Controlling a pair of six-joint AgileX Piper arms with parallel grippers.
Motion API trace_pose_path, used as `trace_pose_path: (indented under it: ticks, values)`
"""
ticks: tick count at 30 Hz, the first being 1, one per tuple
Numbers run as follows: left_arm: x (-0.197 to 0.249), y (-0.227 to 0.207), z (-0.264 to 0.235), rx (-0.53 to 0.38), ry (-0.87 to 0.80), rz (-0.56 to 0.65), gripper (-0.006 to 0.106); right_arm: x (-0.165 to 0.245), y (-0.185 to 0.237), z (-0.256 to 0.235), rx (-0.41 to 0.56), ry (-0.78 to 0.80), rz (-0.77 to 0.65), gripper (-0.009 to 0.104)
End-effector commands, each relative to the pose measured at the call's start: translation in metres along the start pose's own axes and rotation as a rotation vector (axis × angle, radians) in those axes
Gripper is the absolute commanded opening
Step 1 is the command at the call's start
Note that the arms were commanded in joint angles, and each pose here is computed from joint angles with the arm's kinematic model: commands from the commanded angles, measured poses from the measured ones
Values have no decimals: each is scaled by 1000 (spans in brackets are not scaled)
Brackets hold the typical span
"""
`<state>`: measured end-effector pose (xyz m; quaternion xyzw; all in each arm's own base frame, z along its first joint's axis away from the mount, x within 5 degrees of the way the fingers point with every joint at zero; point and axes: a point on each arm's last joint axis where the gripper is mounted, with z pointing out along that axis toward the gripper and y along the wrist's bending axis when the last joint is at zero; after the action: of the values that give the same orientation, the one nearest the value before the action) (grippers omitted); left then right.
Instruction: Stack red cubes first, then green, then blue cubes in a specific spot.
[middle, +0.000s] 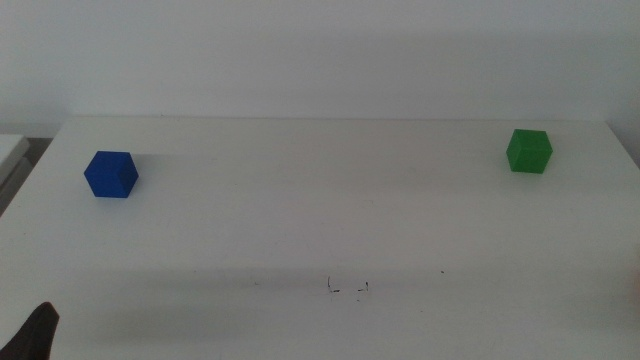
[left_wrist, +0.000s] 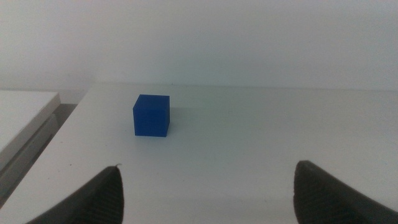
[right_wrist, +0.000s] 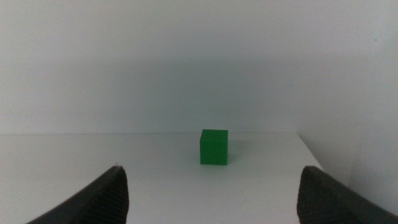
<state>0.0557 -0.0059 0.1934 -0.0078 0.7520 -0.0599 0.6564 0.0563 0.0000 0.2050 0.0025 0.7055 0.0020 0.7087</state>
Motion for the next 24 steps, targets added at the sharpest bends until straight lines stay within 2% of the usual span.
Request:
trace_pose_path:
  ticks: [1, 4, 8, 11, 15, 17, 19, 24]
  values:
    - [-2, 0, 0, -2, -20, 2, 94, 0, 0, 0, 8, 9, 13, 93]
    - [-2, 0, 0, -2, -20, 2, 94, 4, 0, 0, 5, 51, 175, 93]
    - [-2, 0, 0, -2, -20, 2, 94, -29, 1, 9, 11, 143, 206, 93]
    - [-2, 0, 0, -2, -20, 2, 94, -67, 2, 24, 17, 322, 204, 93]
    - [-2, 0, 0, -2, -20, 2, 94, -107, 4, 40, 37, 752, 186, 93]
    - [-2, 0, 0, -2, -20, 2, 94, -123, 4, 50, 36, 896, 166, 93]
    - [-2, 0, 0, -2, -20, 2, 94, -134, 4, 62, 41, 987, 165, 93]
    - [-2, 0, 0, -2, -20, 2, 94, -140, 5, 85, 39, 1081, 174, 93]
